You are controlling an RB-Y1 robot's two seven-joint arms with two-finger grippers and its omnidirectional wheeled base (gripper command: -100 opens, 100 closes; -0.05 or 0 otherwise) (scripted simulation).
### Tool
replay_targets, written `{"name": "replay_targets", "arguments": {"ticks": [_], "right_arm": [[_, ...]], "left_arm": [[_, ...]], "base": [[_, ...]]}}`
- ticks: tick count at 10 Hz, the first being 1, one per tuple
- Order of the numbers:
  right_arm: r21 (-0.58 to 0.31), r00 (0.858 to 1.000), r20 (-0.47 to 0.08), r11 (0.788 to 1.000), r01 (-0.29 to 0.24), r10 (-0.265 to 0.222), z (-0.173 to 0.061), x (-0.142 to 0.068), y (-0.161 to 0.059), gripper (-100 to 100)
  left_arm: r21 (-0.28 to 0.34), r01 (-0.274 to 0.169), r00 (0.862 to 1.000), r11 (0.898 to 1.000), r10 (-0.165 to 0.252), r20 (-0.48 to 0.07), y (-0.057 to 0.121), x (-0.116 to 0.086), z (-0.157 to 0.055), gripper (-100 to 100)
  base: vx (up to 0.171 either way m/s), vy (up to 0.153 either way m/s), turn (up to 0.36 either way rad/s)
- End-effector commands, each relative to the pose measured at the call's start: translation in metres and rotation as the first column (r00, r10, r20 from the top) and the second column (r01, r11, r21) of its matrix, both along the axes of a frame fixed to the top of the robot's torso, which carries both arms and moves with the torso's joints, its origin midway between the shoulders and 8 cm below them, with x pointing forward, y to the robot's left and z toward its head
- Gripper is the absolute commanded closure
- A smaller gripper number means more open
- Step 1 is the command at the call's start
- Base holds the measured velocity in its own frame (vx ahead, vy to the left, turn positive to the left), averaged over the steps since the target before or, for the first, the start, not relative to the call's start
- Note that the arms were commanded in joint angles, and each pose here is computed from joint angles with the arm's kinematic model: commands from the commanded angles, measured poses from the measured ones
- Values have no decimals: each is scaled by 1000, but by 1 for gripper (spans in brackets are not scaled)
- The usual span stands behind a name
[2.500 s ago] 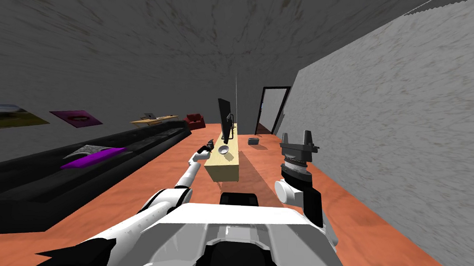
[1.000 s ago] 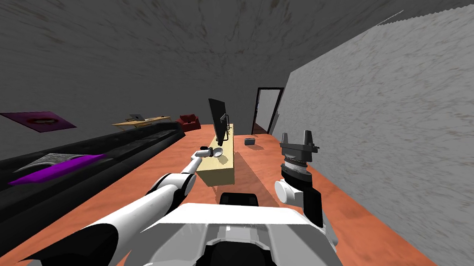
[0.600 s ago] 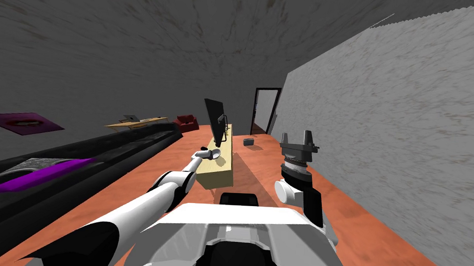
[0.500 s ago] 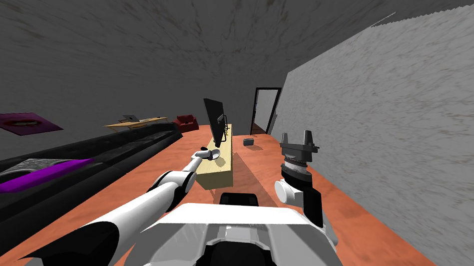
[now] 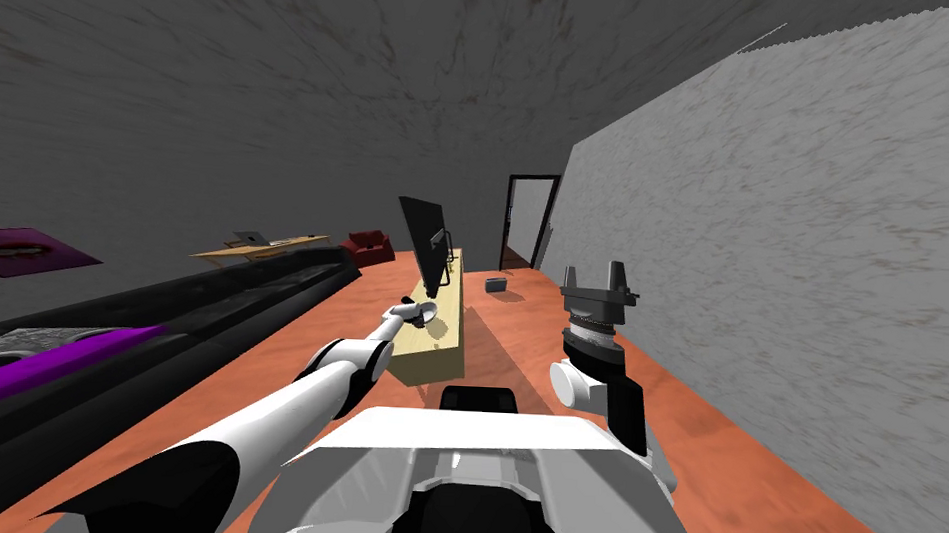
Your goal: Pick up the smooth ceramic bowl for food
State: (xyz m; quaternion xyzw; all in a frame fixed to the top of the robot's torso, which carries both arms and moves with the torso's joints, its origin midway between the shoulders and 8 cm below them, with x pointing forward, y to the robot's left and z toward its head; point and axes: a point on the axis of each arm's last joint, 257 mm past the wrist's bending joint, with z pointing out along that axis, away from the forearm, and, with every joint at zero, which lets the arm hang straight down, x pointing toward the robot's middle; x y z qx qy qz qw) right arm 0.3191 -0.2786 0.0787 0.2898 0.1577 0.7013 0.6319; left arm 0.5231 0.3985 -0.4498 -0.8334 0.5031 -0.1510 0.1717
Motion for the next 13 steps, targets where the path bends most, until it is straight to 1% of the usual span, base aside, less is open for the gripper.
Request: {"name": "replay_targets", "arguments": {"ticks": [1,2,3,4,5,6,10,11,12,13], "right_arm": [[0,1000,0,1000,0,0,0,0,0,0],[0,1000,0,1000,0,0,0,0,0,0],[0,1000,0,1000,0,0,0,0,0,0],[0,1000,0,1000,0,0,0,0,0,0],[0,1000,0,1000,0,0,0,0,0,0],[0,1000,0,1000,0,0,0,0,0,0],[0,1000,0,1000,0,0,0,0,0,0],[0,1000,0,1000,0,0,0,0,0,0],[0,1000,0,1000,0,0,0,0,0,0],[0,1000,0,1000,0,0,0,0,0,0]], "left_arm": [[0,0,1000,1000,0,0,0,0,0,-100],[-1,-1,1000,1000,1,-3,0,-1,-1,0],[-1,0,1000,1000,0,-2,-2,-7,-12,-100],[-1,0,1000,1000,0,-2,-4,-12,-18,-100],[-2,0,1000,1000,0,-4,-2,-10,-14,-100],[-1,0,1000,1000,0,-2,-2,-10,-15,100],[-1,1,1000,1000,-1,-3,-3,-10,-15,100],[-1,1,1000,1000,-1,-4,-3,-10,-15,0],[-1,-1,1000,1000,1,-2,0,-2,-3,100],[-1,-1,1000,1000,1,-2,0,-2,-3,100]], "base": [[25,-4,-5],[0,0,0],[63,9,2],[95,32,6],[40,18,1],[5,2,1],[2,1,-1],[0,0,0],[-76,-17,-1],[-85,-25,-8]]}}
